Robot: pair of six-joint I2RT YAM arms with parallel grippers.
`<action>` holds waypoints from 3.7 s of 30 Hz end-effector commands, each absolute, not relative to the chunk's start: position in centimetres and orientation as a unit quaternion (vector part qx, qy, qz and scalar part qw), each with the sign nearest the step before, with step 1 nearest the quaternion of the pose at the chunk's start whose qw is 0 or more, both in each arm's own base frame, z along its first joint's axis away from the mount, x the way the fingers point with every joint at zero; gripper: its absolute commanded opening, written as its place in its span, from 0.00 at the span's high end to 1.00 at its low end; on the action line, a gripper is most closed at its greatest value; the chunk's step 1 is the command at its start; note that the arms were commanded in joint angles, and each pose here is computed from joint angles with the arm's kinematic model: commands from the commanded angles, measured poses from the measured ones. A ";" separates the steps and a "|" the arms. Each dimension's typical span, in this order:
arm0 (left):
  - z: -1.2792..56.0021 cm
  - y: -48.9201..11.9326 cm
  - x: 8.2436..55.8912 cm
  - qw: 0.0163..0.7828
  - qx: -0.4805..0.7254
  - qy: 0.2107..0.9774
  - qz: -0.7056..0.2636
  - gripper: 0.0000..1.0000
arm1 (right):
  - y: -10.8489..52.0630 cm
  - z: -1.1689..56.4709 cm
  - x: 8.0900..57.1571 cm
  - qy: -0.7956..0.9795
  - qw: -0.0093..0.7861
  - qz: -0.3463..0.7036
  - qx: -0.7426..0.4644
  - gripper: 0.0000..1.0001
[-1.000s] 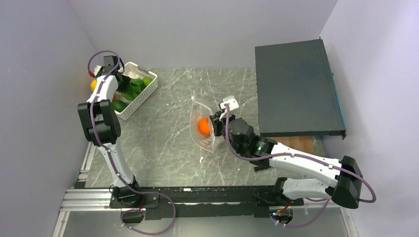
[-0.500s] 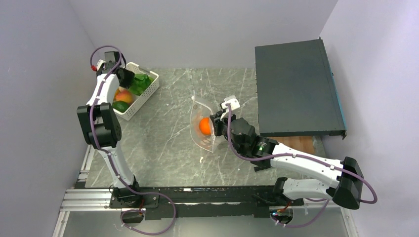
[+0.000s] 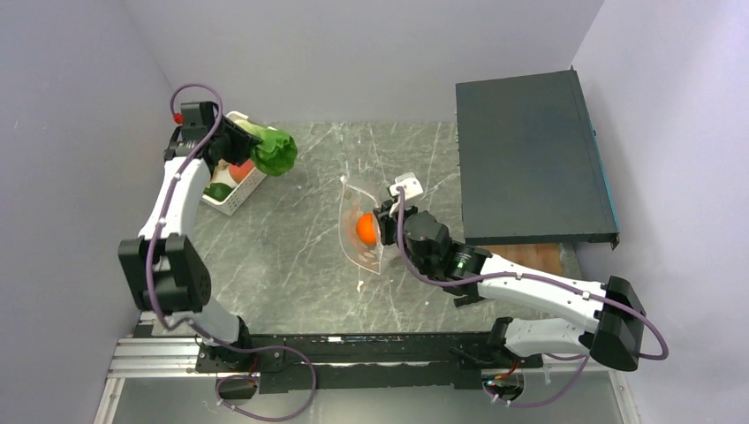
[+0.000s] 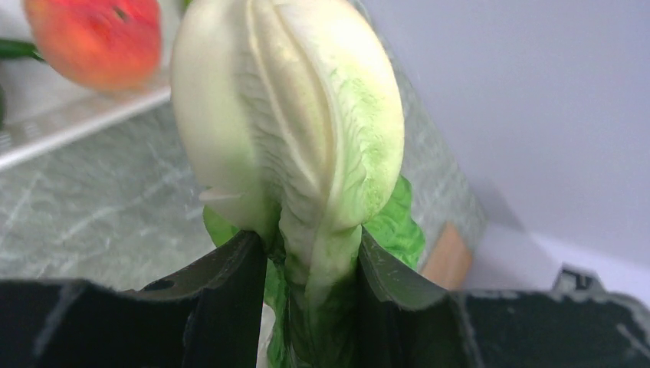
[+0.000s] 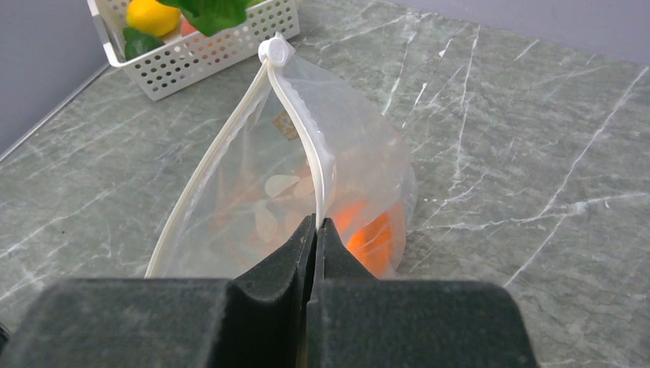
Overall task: Place the food in the zip-top bag and seal the zipper
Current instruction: Pick up the fake vegetable from the bin, then place the fake vegetable in the zipper food storage bag.
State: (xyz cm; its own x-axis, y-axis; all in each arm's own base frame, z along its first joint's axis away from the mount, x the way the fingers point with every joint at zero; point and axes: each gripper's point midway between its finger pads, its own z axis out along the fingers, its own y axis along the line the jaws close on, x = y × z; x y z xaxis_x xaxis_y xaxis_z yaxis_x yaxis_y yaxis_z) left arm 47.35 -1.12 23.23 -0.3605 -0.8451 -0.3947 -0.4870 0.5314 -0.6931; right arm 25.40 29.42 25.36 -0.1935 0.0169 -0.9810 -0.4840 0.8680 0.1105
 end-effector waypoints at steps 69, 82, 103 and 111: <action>26.2 -22.2 21.7 0.414 -0.161 0.758 -0.478 0.99 | 37.9 29.0 16.9 0.699 0.522 0.414 -0.258 1.00; 26.8 -19.7 20.6 0.457 -0.192 0.726 -0.478 0.82 | 37.2 30.8 17.0 0.769 0.423 0.476 -0.061 1.00; 28.2 -21.2 17.1 0.372 -0.084 0.812 -0.441 0.00 | 37.3 28.5 20.3 0.775 0.299 0.555 0.051 1.00; 30.5 -20.5 15.3 0.374 -0.051 0.808 -0.452 0.00 | 37.0 27.4 20.5 0.778 0.293 0.554 0.047 1.00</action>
